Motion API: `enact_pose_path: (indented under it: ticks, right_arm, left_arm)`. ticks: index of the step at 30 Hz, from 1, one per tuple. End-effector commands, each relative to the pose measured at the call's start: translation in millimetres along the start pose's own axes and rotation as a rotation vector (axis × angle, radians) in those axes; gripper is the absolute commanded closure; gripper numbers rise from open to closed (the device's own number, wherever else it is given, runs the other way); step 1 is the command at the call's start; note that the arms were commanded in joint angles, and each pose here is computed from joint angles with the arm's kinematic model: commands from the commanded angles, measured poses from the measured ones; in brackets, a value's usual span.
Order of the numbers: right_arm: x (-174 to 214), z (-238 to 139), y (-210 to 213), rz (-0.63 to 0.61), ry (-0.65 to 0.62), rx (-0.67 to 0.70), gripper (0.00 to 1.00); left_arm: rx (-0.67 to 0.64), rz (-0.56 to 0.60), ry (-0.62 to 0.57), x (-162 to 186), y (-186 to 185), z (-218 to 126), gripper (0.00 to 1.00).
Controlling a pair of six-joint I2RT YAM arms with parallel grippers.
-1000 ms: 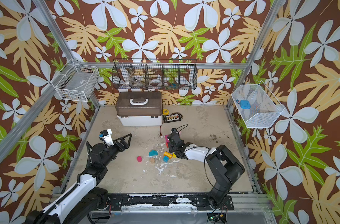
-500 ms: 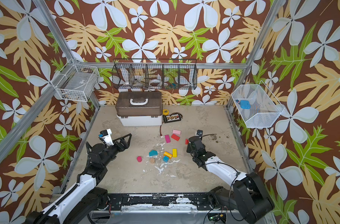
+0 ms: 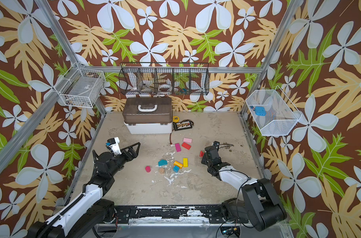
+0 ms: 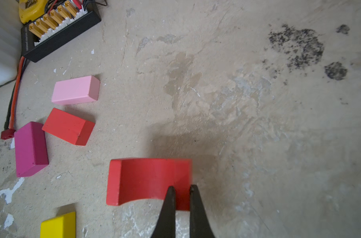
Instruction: Build the wood block tower
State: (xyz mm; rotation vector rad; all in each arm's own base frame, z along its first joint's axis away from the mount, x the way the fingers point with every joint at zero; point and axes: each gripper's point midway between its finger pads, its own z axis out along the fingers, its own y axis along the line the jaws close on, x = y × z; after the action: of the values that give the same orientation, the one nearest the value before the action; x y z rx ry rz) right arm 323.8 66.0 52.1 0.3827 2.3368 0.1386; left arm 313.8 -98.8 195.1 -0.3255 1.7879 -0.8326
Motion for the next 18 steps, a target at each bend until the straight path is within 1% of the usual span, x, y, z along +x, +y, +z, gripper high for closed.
enact_pose_path:
  ticks: [1, 6, 11, 13, 16, 18]
  right_arm:
    - [-3.9, 6.6, 7.2, -0.004, -0.006, -0.020, 0.98]
    - [0.6, 14.0, 8.9, -0.012, 0.018, -0.019, 0.98]
    - [1.8, 18.0, 10.0, -0.018, 0.032, -0.014, 0.94]
    - [3.9, 18.4, 8.8, -0.013, 0.031, -0.014, 0.88]
    - [3.7, 18.9, 9.1, -0.013, 0.032, -0.014, 0.75]
    - [2.5, 18.7, 9.8, -0.013, 0.032, -0.014, 0.68]
  left_arm:
    - [0.011, -0.002, -0.014, -4.5, -3.5, 0.6, 0.00]
    - [0.013, -0.004, -0.016, -4.7, -3.8, 0.9, 0.00]
    - [0.007, -0.009, -0.001, -2.0, -1.9, 3.6, 0.00]
    - [0.008, -0.010, -0.002, -2.3, -2.0, 4.0, 0.00]
    - [0.007, -0.013, 0.003, -1.1, -1.2, 4.9, 0.00]
    - [0.003, -0.012, 0.004, -0.8, -0.8, 5.0, 0.00]
